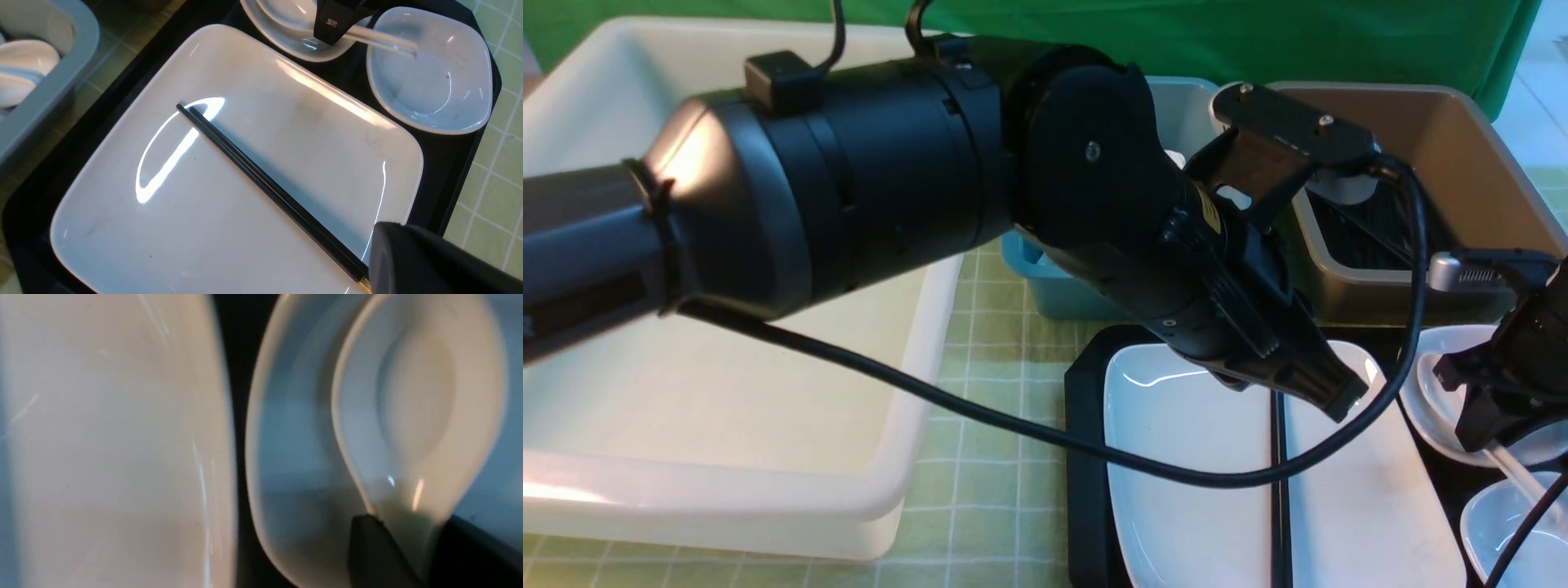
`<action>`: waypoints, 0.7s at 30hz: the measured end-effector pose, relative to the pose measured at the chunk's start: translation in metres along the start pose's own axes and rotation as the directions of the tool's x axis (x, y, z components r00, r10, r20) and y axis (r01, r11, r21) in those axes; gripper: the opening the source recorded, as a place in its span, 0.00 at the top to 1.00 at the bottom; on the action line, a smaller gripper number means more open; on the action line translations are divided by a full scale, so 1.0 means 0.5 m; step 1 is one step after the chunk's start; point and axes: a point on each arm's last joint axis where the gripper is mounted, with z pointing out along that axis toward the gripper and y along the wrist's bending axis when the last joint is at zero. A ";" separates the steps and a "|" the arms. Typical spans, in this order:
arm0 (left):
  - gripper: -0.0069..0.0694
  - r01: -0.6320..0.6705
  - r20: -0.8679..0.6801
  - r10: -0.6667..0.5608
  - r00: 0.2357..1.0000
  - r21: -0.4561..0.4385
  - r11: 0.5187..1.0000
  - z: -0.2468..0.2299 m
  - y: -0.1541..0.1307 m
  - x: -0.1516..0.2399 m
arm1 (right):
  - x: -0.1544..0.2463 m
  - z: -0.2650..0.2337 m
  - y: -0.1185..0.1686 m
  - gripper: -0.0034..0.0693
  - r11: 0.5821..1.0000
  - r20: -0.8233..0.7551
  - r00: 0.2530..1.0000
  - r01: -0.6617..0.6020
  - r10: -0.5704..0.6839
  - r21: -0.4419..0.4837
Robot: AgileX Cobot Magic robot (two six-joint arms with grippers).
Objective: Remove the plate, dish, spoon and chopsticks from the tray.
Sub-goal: Use the right arm to grab a soup spoon from the plate, then use the right arm to put the soup spoon into the small storage box in the middle
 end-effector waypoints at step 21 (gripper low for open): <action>0.93 0.289 0.088 -0.276 0.957 -0.222 0.931 -0.046 0.198 0.011 | 0.003 -0.344 0.192 0.93 0.959 0.482 0.857 0.263 -0.181 -0.109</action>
